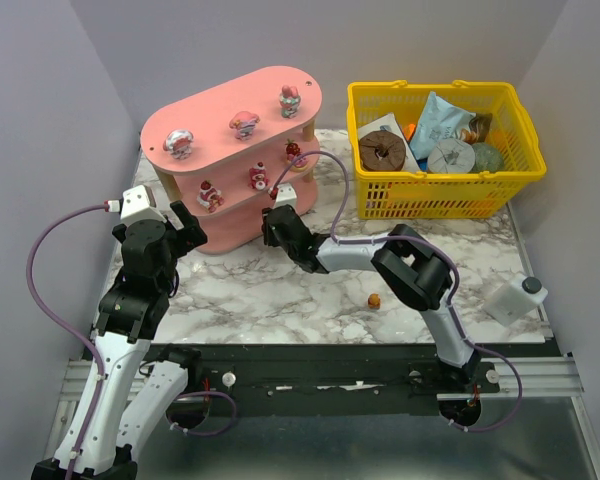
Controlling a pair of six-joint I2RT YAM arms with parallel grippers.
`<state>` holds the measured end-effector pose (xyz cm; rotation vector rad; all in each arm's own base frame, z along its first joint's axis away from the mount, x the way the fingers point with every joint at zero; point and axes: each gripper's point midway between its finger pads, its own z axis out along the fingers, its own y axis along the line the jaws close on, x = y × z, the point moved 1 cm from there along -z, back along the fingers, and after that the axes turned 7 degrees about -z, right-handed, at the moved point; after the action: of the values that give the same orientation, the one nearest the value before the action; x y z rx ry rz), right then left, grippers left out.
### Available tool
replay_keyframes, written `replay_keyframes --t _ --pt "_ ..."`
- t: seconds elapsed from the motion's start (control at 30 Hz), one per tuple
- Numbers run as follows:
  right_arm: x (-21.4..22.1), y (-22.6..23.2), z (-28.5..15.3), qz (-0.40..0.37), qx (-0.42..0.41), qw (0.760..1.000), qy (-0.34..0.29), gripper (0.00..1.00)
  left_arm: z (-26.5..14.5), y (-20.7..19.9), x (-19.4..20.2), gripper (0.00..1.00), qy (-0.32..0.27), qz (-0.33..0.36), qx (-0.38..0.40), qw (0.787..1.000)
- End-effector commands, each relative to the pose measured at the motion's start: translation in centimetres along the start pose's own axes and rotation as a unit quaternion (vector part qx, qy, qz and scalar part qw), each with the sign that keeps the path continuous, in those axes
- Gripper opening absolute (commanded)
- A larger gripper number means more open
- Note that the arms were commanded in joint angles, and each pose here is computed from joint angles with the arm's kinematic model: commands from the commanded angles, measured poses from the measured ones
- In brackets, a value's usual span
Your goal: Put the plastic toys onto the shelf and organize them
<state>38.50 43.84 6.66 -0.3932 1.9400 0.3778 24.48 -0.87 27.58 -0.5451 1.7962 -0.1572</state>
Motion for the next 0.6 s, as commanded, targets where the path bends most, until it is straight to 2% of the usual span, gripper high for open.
replay_keyframes --t 0.0,0.3,0.57 --pt "1.5 -0.3 -0.2 -0.008 0.012 1.000 0.020 0.41 0.0 0.2 0.0 0.99 -0.004 0.003 -0.002 1.000" --pt "0.8 0.3 0.8 -0.004 0.015 1.000 0.017 0.43 -0.1 0.2 -0.2 0.99 -0.006 0.001 -0.002 1.000" --pt "0.7 0.7 1.3 0.005 0.015 1.000 0.024 0.50 -0.1 0.3 -0.2 0.99 -0.006 0.002 -0.003 1.000"
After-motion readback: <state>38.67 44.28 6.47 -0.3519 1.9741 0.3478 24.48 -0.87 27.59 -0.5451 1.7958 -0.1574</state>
